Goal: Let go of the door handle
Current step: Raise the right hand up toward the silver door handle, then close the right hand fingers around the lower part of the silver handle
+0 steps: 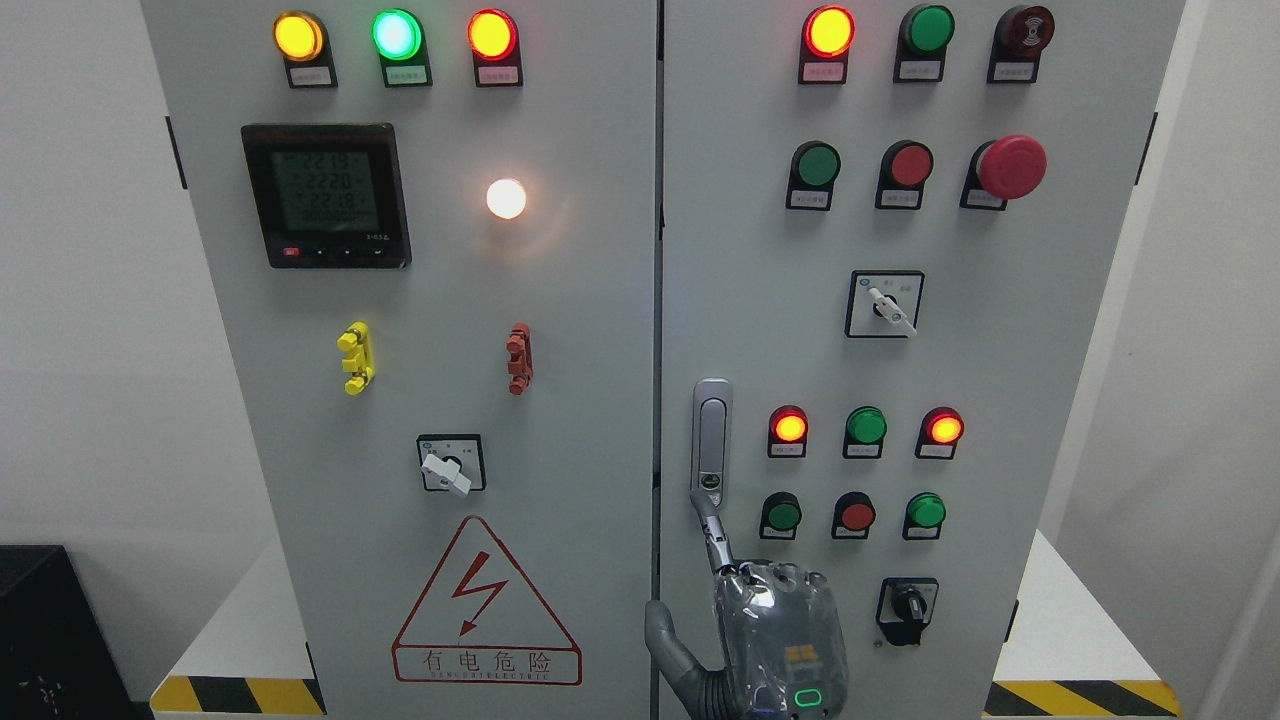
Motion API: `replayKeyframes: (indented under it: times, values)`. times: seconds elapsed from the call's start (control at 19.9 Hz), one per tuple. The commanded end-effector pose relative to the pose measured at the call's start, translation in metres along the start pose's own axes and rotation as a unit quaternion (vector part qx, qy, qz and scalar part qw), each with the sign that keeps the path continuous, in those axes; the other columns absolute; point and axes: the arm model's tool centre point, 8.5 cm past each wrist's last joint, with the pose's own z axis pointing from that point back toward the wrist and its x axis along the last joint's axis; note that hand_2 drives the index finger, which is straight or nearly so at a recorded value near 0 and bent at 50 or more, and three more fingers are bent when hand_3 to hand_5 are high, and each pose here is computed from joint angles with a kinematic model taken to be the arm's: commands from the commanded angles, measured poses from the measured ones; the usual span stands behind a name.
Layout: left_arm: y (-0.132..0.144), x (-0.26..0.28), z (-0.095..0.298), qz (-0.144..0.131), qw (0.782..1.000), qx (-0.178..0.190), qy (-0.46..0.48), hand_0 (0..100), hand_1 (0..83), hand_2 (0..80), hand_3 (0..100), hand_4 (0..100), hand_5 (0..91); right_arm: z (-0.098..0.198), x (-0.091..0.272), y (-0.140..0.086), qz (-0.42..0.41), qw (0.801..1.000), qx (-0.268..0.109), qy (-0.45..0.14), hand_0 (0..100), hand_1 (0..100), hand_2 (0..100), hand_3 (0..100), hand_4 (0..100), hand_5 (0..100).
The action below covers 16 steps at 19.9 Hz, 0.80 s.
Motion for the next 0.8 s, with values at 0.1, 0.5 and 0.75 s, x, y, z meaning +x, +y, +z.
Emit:
replayKeyframes:
  times: [0.1,0.5,0.75]
  values:
    - [-0.001,0.007,-0.001,-0.011,1.0,-0.001,-0.009,0,0.0,2.3,9,1,0.0,-0.003,-0.003,0.011,0.017,1.0,0.013,0.002,40,36,0,100,100,99]
    - [-0.001,0.007,-0.001,-0.011,1.0,-0.001,-0.009,0,0.0,2.3,9,1,0.0,-0.013,-0.006,0.002,0.022,1.0,-0.003,0.016,40,35,0,100,100,99]
    - [-0.001,0.007,-0.001,-0.011,1.0,-0.001,-0.009,0,0.0,2.3,9,1,0.0,-0.013,-0.007,0.005,0.023,1.0,0.002,0.018,40,35,0,100,100,99]
